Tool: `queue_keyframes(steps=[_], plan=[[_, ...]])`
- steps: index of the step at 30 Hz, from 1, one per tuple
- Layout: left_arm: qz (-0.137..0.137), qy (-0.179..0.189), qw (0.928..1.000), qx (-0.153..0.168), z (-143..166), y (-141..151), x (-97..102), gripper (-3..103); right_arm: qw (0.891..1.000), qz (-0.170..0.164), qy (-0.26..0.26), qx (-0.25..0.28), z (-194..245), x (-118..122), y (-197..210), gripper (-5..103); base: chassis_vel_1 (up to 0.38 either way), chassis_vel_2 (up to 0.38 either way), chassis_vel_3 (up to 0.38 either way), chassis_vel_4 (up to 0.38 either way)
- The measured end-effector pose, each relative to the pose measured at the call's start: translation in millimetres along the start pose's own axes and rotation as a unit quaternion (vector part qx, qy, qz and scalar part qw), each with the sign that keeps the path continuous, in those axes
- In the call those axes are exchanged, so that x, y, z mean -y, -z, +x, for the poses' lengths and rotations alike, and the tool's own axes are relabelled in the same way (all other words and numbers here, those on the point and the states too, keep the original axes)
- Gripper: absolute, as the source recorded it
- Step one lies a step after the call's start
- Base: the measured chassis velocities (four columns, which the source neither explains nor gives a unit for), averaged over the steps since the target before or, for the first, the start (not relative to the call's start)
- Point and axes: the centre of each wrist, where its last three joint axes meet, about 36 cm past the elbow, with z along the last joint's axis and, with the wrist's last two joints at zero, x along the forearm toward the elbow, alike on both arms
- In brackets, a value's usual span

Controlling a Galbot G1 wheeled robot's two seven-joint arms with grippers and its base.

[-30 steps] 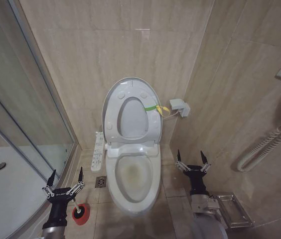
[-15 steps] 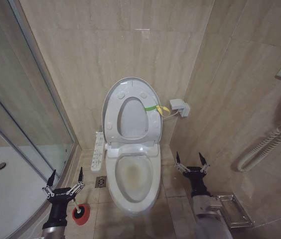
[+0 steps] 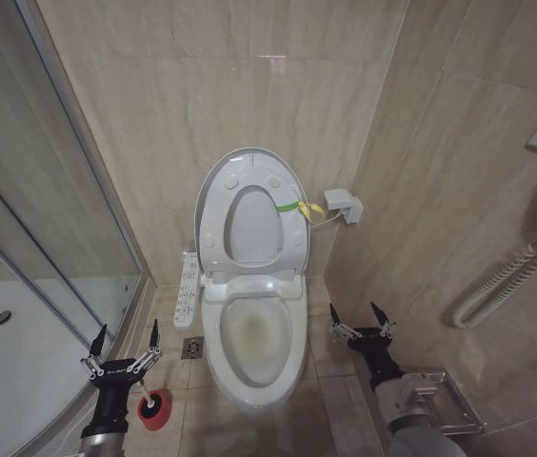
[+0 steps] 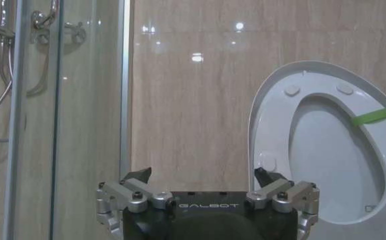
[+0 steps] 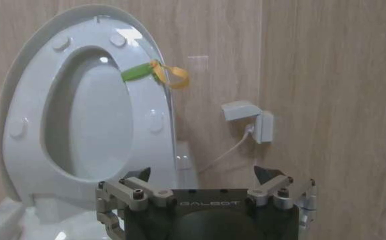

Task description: Open the toilet lid, clean the toilet bowl with a toilet brush, close the toilet lid, and flush.

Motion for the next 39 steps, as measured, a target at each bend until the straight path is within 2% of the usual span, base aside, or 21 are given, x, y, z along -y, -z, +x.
queue_keyframes(steps=[1, 5, 18, 27, 33, 39], plan=[[0.0, 0.0, 1.0, 0.0, 0, 0, 0.0, 100, 0.998, -0.025, 0.015, 0.049, -2, -9, 20, 100, 0.0, 0.0, 0.0, 0.0], [0.0, 0.0, 1.0, 0.0, 0, 0, 0.0, 100, 0.996, -0.041, 0.02, 0.081, -4, -15, 30, 100, 0.0, 0.0, 0.0, 0.0], [0.0, 0.0, 1.0, 0.0, 0, 0, 0.0, 100, 0.995, -0.042, 0.012, 0.091, -17, -14, 24, 100, 0.0, 0.0, 0.0, 0.0], [0.0, 0.0, 1.0, 0.0, 0, 0, 0.0, 100, 0.996, -0.029, 0.002, 0.088, -34, -9, 14, 100, 0.0, 0.0, 0.0, 0.0], [0.0, 0.0, 1.0, 0.0, 0, 0, 0.0, 100, 0.996, -0.031, 0.007, 0.087, -59, 0, 6, 100, 0.0, 0.0, 0.0, 0.0], [0.0, 0.0, 1.0, 0.0, 0, 0, 0.0, 100, 0.995, -0.036, 0.009, 0.096, -105, 13, 1, 100, 0.0, 0.0, 0.0, 0.0]])
